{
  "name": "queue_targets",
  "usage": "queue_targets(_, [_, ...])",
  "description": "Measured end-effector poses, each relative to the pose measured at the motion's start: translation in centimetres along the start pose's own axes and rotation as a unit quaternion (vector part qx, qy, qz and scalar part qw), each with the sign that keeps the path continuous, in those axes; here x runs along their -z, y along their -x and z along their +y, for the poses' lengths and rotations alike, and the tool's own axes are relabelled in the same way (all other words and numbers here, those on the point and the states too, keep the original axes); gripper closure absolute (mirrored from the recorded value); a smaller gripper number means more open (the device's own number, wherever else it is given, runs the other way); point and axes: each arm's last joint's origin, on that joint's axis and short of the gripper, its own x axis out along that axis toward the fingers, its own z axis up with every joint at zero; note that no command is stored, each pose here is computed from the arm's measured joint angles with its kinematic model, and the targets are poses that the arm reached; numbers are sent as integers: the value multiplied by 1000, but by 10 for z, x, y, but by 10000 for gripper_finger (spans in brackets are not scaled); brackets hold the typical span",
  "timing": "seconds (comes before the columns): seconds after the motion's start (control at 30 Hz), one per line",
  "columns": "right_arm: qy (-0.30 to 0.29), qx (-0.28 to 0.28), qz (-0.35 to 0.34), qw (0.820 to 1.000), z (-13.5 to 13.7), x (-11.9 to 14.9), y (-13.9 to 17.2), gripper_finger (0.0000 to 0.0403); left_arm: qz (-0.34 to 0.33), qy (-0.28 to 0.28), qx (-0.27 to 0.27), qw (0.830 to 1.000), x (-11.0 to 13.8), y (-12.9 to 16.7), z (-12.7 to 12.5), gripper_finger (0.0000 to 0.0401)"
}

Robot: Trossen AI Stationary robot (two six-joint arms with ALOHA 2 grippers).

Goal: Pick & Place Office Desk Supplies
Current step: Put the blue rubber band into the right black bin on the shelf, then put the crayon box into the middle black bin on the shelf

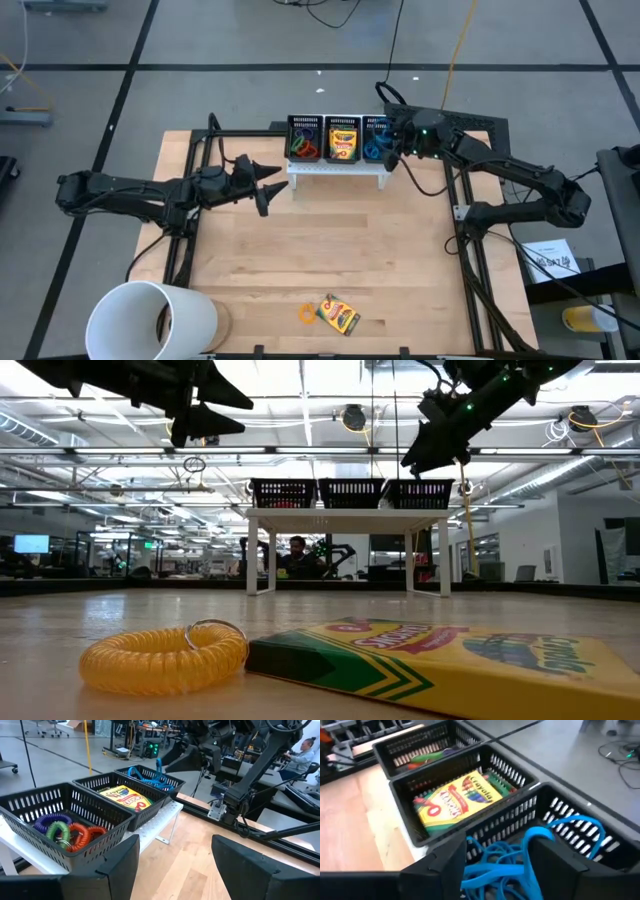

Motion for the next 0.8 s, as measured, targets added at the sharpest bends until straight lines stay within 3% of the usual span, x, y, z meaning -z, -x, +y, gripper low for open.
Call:
queue_targets(0.3, [-22,-27,28,999,2,5,0,190,0,4,0,1000,0,0,0,146])
queue_targets(0.47, [-31,3,25,999,0,5,0,195,0,4,0,1000,0,0,0,146])
queue_targets(0.67, [-30,-59,25,997,4,4,0,197,0,4,0,1000,0,0,0,146])
queue_targets(0.8, [-27,-134,14,991,8,1,1,197,-1,4,0,1000,0,0,0,146])
